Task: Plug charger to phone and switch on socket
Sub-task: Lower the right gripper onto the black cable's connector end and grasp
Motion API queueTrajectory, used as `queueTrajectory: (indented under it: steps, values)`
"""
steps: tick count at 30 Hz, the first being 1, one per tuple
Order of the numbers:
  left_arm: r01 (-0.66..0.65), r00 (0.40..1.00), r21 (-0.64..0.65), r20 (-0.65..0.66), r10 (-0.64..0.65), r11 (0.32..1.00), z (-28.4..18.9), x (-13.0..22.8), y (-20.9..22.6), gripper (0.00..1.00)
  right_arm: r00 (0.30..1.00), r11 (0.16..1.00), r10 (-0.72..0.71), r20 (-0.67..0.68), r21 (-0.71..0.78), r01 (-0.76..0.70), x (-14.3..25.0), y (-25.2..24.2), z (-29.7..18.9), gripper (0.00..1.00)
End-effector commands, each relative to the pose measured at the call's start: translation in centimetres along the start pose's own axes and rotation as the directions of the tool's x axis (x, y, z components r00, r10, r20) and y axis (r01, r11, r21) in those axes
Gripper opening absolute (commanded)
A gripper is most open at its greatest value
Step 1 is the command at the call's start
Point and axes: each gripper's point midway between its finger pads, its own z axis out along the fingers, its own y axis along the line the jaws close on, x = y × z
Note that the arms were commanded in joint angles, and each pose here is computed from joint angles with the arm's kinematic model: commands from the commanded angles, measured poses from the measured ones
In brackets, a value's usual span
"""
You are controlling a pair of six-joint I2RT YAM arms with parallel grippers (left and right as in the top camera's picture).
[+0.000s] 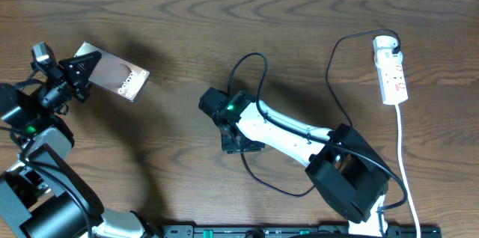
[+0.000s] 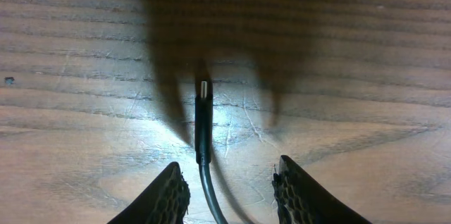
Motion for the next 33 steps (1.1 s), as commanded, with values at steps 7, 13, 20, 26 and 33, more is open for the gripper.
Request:
queueTrajectory:
  steps: [7, 13, 20, 26, 33]
  values:
    - [-0.037, 0.999, 0.006, -0.026, 0.037, 0.999, -0.1, 0.1, -1.2, 0.07, 1.000, 1.000, 0.013, -0.020, 0.025, -0.013, 0.1, -0.6, 1.2, 0.38]
    - [-0.037, 0.999, 0.006, -0.028, 0.037, 0.999, -0.1, 0.2, -1.2, 0.07, 1.000, 0.999, 0.013, -0.029, 0.035, -0.012, 0.2, -0.6, 1.7, 0.37]
    - [-0.037, 0.999, 0.006, -0.027, 0.037, 0.999, -0.1, 0.2, -1.2, 0.07, 1.000, 0.999, 0.013, -0.027, 0.032, -0.012, 0.1, -0.6, 1.8, 0.38]
    - [-0.037, 0.999, 0.006, -0.027, 0.037, 0.999, -0.1, 0.2, -1.2, 0.07, 0.999, 1.000, 0.007, -0.053, 0.008, -0.007, -0.1, -0.5, 2.4, 0.37]
    - [-0.037, 0.999, 0.006, -0.027, 0.037, 0.999, -0.1, 0.2, -1.2, 0.07, 0.996, 0.999, 0.027, -0.087, -0.023, -0.029, -0.8, -0.9, 2.9, 0.34]
